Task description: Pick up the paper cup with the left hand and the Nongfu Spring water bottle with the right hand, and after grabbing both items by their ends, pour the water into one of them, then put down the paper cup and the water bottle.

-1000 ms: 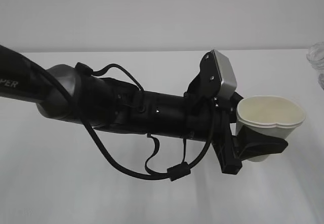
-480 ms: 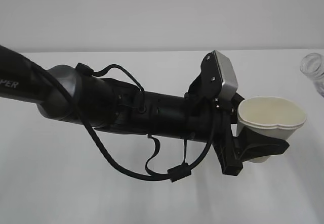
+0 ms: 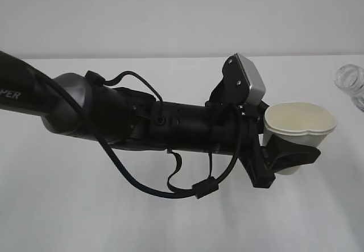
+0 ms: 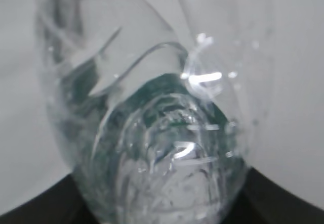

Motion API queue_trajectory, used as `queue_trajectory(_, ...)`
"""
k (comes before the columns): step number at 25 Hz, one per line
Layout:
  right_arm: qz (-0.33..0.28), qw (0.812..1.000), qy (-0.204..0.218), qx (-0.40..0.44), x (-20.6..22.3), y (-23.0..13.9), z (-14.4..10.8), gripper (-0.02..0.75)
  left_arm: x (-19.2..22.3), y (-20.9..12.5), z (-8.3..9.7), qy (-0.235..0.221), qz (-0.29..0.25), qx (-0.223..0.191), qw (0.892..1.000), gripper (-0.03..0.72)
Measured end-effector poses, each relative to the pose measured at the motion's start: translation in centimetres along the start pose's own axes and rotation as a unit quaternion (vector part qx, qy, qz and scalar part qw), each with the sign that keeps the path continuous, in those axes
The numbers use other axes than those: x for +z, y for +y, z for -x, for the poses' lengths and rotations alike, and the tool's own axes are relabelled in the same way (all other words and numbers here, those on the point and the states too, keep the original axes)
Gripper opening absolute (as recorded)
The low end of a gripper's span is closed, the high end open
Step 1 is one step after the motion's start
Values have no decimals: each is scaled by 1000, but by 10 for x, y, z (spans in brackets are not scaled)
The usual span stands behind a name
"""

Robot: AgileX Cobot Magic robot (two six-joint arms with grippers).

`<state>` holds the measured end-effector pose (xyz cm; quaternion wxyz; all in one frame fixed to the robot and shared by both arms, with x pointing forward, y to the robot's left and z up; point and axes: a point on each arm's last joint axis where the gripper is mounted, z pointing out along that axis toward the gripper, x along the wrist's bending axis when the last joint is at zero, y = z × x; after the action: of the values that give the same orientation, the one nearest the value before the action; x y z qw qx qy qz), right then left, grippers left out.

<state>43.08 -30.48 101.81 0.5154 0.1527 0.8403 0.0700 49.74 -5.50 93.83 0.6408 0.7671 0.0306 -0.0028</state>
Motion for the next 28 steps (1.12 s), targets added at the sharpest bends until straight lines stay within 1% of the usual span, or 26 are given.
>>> queue_trajectory(8, 0, 1000, 0, -6, 0, 0, 0, 403, 1, 0, 1, 1, 1, -2, 1000, 430)
queue_trajectory(13, 2, 1000, 0, -27, 0, 0, 0, 403, 1, 1, 1, 1, 2, -3, 1000, 429)
queue_trajectory(28, 3, 999, -1, -53, 0, 0, 0, 403, 1, 1, 1, 1, 2, -3, 1000, 429)
